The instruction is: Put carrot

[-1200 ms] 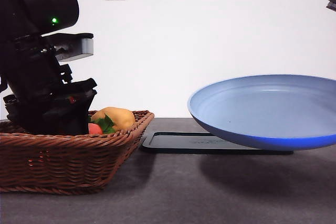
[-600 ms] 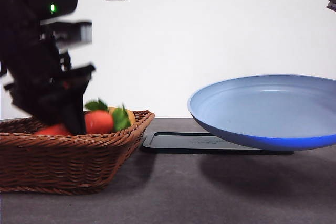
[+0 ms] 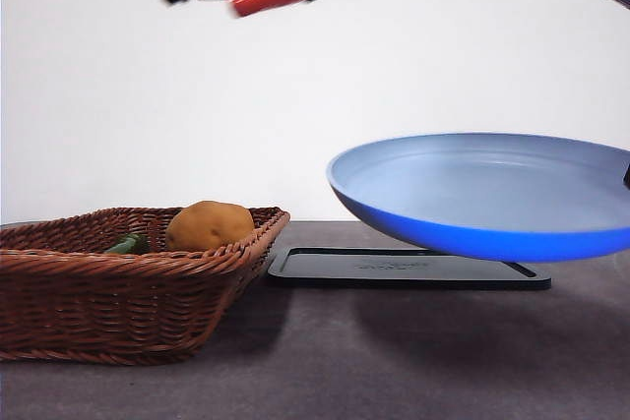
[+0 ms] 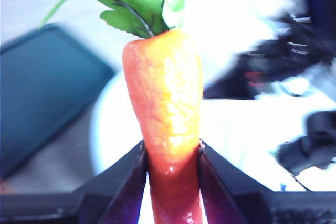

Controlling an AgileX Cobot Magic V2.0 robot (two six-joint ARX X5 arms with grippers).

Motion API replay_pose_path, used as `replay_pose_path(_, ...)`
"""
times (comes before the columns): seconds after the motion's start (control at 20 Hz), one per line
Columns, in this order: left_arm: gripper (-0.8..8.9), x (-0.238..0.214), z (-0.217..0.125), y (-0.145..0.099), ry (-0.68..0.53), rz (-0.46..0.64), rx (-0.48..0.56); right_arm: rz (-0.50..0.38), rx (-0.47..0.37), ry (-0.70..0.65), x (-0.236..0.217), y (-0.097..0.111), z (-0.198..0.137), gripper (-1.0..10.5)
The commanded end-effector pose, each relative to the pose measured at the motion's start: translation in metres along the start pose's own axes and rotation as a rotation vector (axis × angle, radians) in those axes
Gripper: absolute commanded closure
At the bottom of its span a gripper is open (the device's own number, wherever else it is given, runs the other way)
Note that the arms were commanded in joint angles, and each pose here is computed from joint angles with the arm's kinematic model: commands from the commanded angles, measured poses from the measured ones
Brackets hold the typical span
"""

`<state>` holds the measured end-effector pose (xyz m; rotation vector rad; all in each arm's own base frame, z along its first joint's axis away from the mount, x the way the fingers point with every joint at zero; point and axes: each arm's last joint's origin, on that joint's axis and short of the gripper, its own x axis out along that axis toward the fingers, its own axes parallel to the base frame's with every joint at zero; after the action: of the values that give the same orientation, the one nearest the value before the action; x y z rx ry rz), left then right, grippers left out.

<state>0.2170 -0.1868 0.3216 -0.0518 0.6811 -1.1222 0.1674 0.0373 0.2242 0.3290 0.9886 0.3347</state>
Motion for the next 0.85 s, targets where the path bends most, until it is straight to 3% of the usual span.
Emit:
replay_pose_path(0.05,7.18,0.019,-0.001,-0.016,0.021,0.037,0.030,0.019,0.002,-0.003,0.001,0.005,0.003,9.4)
replay_pose_path(0.3,7.18,0.068,-0.022,-0.032,0.152,0.070,0.063,0.039,-0.027,0.016,0.003,0.012,0.001,9.4)
replay_pose_path(0.6,7.02,0.113,-0.050,-0.022,0.305,0.082,0.038,0.041,-0.023,0.022,0.003,0.012,0.000,9.4)
replay_pose_path(0.75,5.92,0.116,-0.050,-0.023,0.302,0.081,0.043,0.040,-0.022,0.023,0.003,0.012,0.000,9.4)
replay_pose_path(0.85,5.78,0.116,-0.050,-0.023,0.297,0.080,0.043,0.040,-0.021,0.023,0.003,0.012,0.000,9.4)
